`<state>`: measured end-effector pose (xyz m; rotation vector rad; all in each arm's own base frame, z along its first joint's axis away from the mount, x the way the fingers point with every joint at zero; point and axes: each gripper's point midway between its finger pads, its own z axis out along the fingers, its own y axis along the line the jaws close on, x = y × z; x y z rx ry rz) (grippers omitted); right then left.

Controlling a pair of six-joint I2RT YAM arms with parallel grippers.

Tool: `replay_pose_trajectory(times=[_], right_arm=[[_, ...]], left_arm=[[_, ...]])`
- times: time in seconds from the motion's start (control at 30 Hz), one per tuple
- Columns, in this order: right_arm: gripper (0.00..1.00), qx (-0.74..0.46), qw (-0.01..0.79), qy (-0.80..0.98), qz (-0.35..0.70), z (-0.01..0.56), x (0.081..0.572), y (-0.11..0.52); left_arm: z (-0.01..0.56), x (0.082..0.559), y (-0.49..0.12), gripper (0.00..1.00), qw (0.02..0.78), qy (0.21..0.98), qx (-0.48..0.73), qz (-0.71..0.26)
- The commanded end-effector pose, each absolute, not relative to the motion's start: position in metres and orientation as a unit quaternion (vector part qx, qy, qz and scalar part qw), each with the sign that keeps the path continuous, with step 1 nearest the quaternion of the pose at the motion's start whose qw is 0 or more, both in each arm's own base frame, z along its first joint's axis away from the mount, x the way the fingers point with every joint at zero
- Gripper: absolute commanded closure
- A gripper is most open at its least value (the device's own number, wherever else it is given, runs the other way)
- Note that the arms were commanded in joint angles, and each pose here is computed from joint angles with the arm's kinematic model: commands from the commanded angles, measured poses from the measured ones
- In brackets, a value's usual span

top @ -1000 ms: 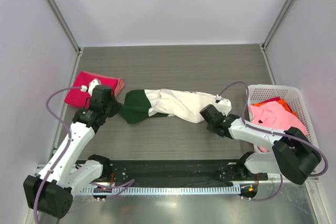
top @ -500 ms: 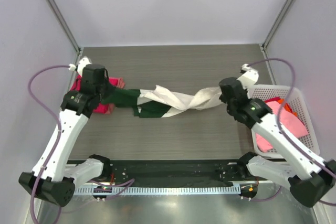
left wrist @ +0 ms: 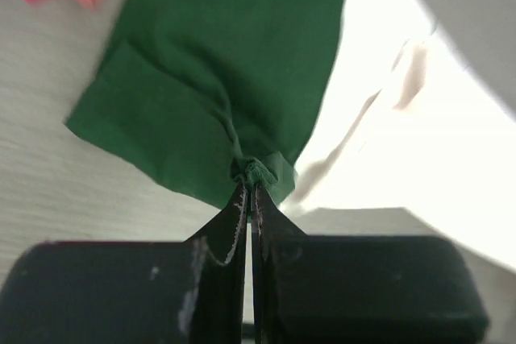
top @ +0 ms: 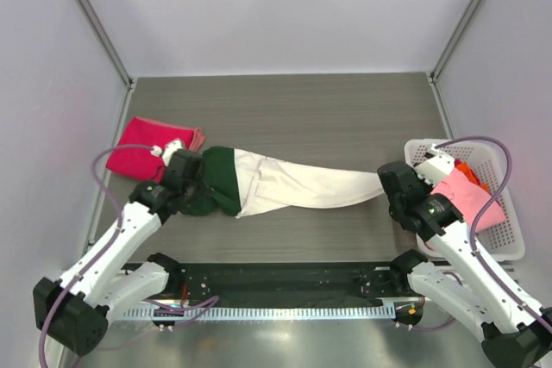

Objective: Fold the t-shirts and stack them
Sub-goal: Flatten the tshirt out

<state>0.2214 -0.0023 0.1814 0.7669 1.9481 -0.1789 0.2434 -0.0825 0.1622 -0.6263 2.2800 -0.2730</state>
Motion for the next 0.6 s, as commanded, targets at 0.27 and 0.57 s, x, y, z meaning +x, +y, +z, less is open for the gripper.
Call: replay_pose_trajectory(times=[0.27,0.57], right_arm=[[0.99,0.354,0.488,0.79,-0.108,0.158,0.226,-0.012],[0.95,0.316,0.469,0.822,-0.069,0.149,0.236,0.011]], left_arm=[[0.135,0.241,-0.143,0.25,0.371,0.911,-0.152,-0.1],[0.131,0.23,-0.12,0.11,0.367,0.91,-0.169,-0.096]])
